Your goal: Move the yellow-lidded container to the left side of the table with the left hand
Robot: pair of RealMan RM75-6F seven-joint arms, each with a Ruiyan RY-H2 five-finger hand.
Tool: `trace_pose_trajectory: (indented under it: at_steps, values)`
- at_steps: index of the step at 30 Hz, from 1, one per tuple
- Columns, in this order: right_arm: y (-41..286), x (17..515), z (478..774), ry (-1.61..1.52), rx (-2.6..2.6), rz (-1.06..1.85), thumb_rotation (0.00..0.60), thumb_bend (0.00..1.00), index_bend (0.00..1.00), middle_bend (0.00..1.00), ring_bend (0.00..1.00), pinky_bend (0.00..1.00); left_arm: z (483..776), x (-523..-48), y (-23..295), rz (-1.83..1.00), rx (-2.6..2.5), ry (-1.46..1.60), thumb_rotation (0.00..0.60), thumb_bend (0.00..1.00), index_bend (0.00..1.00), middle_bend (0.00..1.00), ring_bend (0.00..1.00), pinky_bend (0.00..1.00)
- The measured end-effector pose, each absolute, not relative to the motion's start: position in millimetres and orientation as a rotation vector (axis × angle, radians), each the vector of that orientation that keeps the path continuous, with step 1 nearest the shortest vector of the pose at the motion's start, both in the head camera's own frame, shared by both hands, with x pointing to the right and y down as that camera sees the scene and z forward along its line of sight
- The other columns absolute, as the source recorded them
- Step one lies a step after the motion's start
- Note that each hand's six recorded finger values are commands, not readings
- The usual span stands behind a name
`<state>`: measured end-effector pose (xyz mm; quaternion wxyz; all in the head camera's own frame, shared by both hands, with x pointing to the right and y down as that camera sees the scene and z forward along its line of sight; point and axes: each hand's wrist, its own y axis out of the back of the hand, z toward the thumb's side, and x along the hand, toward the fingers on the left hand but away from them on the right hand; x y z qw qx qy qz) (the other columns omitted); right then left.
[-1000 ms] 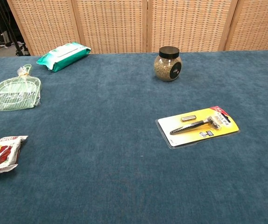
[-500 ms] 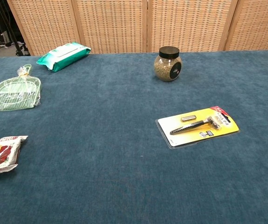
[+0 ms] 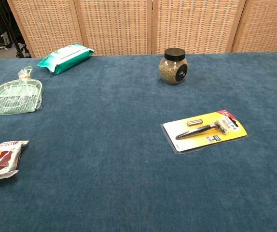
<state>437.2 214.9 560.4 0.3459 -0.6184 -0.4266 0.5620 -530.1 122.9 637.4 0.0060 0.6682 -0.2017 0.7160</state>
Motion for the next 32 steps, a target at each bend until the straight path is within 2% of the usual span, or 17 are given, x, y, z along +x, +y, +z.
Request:
trace_pose_trajectory:
  at_steps: [1, 3, 5, 6, 12, 18, 20, 22, 25, 32]
  values:
    - [215, 437, 560, -1.107, -1.607, 1.458, 0.600, 0.00, 0.08, 0.00, 0.00, 0.00, 638, -531, 122, 2.247, 2.091, -0.630, 0.600, 0.39, 0.22, 0.06, 0.13, 0.43]
    - [216, 437, 561, -1.106, -1.609, 1.460, 0.600, 0.00, 0.08, 0.00, 0.00, 0.00, 640, -532, 121, 2.263, 2.093, -0.627, 0.600, 0.38, 0.06, 0.00, 0.04, 0.25]
    - [216, 437, 561, -1.106, -1.610, 1.461, 0.600, 0.00, 0.08, 0.00, 0.00, 0.00, 642, -533, 121, 2.268, 2.084, -0.630, 0.600, 0.36, 0.00, 0.00, 0.00, 0.04]
    - [216, 437, 561, -1.105, -1.609, 1.460, 0.600, 0.00, 0.08, 0.00, 0.00, 0.00, 642, -534, 121, 2.267, 2.081, -0.638, 0.600, 0.36, 0.00, 0.00, 0.00, 0.01]
    - [216, 437, 561, -1.106, -1.610, 1.461, 0.600, 0.00, 0.08, 0.00, 0.00, 0.00, 635, -529, 110, 2.195, 2.186, -0.805, 0.600, 0.34, 0.00, 0.00, 0.00, 0.00]
    - [215, 437, 559, -1.112, -1.610, 1.455, 0.600, 0.00, 0.08, 0.00, 0.00, 0.00, 613, -529, 105, 2.108, 2.304, -1.008, 0.600, 0.32, 0.00, 0.00, 0.00, 0.00]
    - [215, 437, 559, -1.114, -1.608, 1.453, 0.600, 0.00, 0.08, 0.00, 0.00, 0.00, 609, -528, 108, 2.088, 2.327, -1.029, 0.600, 0.25, 0.00, 0.00, 0.00, 0.00]
    - [215, 437, 559, -1.115, -1.607, 1.452, 0.600, 0.00, 0.08, 0.00, 0.00, 0.00, 605, -527, 109, 2.071, 2.356, -1.050, 0.600, 0.13, 0.00, 0.00, 0.00, 0.00]
    - [215, 436, 558, -1.113, -1.604, 1.447, 0.600, 0.00, 0.08, 0.00, 0.00, 0.00, 597, -524, 110, 2.030, 2.425, -1.120, 0.600, 0.01, 0.00, 0.00, 0.00, 0.00]
    - [213, 432, 555, -1.115, -1.591, 1.390, 0.600, 0.00, 0.08, 0.00, 0.00, 0.00, 571, -512, 121, 1.981, 2.615, -1.454, 0.600, 0.00, 0.00, 0.00, 0.00, 0.00]
